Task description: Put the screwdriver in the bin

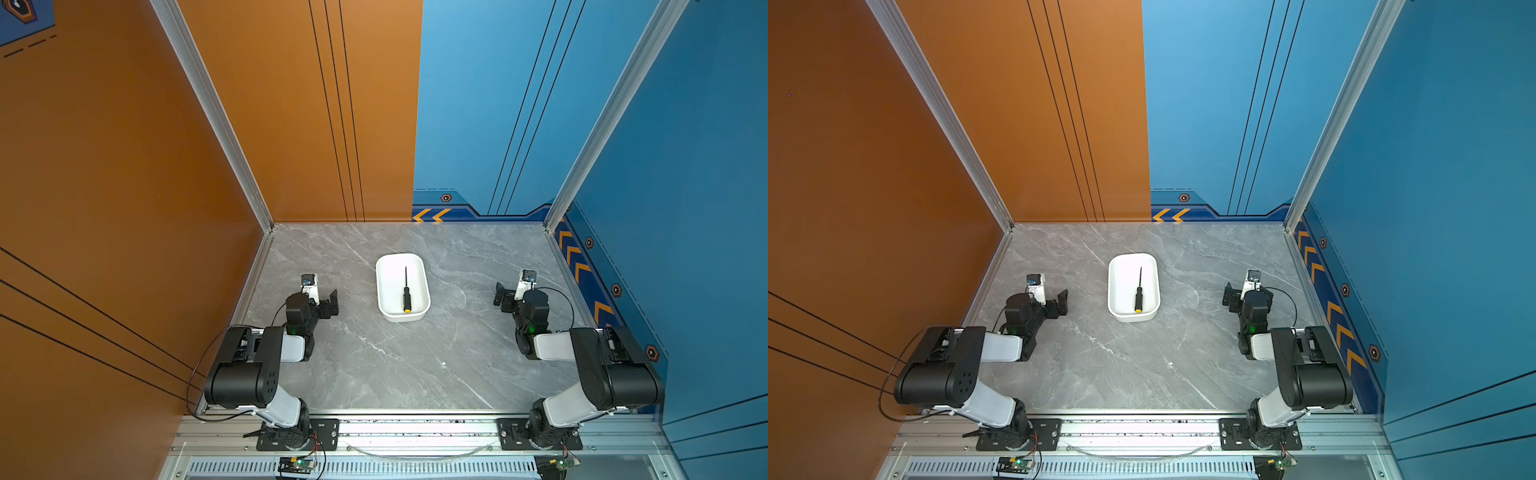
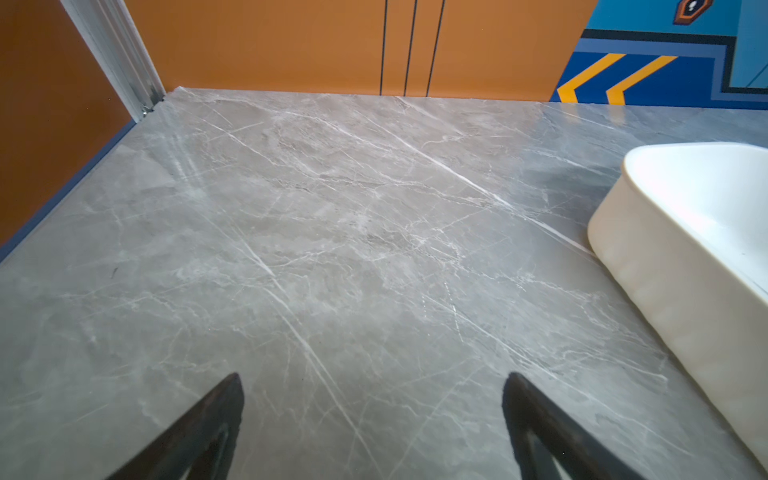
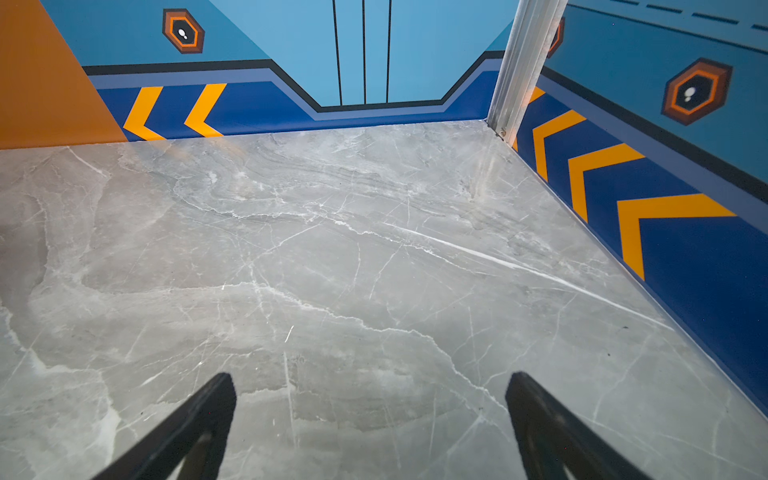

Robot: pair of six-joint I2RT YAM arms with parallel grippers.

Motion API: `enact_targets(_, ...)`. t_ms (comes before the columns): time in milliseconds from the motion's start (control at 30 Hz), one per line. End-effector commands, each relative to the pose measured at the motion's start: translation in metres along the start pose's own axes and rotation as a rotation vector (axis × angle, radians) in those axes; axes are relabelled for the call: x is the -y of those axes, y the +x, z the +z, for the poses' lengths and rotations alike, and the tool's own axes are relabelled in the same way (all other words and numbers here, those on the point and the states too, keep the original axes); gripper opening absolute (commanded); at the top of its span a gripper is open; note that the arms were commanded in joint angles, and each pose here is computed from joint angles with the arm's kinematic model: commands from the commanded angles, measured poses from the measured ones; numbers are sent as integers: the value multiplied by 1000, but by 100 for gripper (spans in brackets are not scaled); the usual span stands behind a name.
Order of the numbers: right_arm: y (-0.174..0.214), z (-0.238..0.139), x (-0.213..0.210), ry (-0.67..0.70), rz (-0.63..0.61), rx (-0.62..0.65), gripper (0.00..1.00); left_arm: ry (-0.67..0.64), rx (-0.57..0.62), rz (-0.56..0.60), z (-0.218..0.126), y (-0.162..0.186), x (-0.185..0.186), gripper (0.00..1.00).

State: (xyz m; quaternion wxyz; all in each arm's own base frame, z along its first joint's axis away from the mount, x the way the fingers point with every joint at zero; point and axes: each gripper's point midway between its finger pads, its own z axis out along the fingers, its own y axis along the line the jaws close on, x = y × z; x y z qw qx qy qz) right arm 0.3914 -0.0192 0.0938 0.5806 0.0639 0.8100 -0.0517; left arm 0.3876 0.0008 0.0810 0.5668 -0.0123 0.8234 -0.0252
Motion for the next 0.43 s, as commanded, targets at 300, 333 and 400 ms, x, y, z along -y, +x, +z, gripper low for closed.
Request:
enact_targets(300,0,2,-2,-7,4,-10,100,-60,37,24,3,-12,-11,98)
enact_targets(333,0,2,-2,-8,2,-11,100,-60,38,26,3,-12,-11,98)
enact_targets(400,0,2,-2,-7,1,-10,100,-58,37,26,3,-12,-10,98)
